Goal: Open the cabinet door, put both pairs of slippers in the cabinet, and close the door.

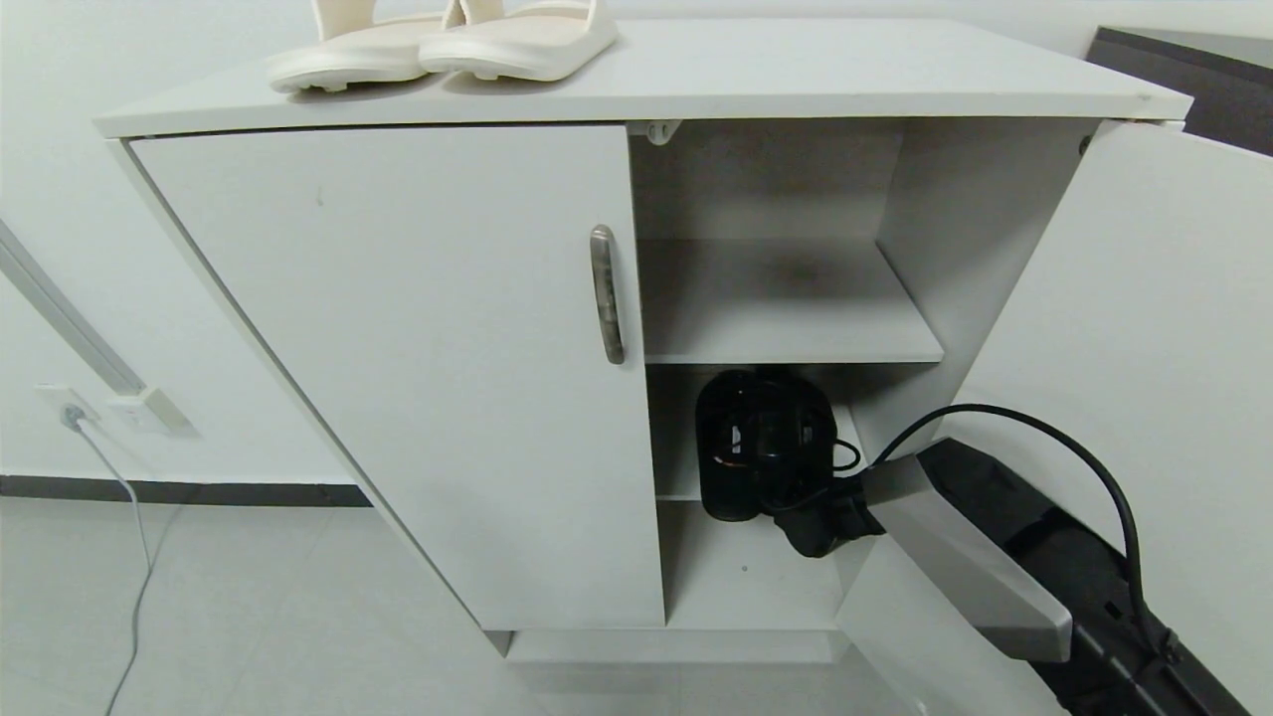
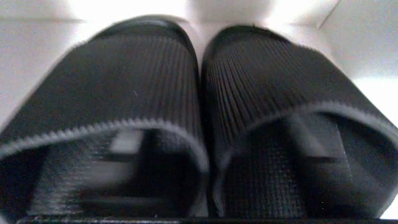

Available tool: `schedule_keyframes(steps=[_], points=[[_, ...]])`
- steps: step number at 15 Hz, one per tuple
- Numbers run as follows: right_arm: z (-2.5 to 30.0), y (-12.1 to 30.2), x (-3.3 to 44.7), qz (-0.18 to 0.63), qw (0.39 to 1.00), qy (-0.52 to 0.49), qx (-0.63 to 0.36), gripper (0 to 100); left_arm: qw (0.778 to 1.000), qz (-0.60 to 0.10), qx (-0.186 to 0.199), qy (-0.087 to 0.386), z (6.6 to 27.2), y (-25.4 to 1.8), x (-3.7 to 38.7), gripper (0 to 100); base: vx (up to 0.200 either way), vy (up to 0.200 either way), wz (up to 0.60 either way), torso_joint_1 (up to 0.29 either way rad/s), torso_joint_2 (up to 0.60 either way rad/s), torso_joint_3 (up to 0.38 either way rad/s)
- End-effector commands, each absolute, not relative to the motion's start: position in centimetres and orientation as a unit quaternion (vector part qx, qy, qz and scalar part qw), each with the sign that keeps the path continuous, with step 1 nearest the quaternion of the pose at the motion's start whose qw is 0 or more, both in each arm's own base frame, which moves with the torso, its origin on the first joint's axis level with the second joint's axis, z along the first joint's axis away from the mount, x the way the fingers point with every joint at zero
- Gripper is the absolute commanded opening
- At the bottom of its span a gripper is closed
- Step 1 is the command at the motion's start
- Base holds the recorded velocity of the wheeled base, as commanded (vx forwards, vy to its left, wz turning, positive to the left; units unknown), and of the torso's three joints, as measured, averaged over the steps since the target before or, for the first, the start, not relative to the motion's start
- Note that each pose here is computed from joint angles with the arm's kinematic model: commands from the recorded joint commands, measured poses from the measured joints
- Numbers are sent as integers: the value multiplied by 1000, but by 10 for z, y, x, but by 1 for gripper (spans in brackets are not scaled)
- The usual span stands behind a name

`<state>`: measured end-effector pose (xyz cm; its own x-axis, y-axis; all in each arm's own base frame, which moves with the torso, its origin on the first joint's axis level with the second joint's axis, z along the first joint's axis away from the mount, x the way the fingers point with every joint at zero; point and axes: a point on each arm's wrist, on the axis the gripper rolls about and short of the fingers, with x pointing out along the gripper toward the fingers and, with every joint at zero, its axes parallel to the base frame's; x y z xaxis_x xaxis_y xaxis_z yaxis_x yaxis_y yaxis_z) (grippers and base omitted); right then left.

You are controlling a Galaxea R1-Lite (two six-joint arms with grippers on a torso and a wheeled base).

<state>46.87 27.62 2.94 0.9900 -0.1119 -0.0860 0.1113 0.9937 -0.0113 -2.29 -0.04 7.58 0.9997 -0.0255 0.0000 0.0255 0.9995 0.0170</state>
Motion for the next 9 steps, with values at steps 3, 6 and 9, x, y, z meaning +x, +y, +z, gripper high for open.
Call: schedule_keyframes(steps=[3, 6, 9], points=[[49, 277, 437, -40, 999, 35, 2, 100, 1000, -13, 8, 1, 76, 0, -23, 0, 0, 0, 0, 0, 0, 0], [66, 276, 394, -19, 999, 38, -1, 100, 1000, -13, 8, 1, 76, 0, -23, 0, 0, 0, 0, 0, 0, 0], [67, 268, 339, 6, 999, 49, -12, 100, 1000, -13, 8, 1, 76, 0, -23, 0, 0, 0, 0, 0, 0, 0]])
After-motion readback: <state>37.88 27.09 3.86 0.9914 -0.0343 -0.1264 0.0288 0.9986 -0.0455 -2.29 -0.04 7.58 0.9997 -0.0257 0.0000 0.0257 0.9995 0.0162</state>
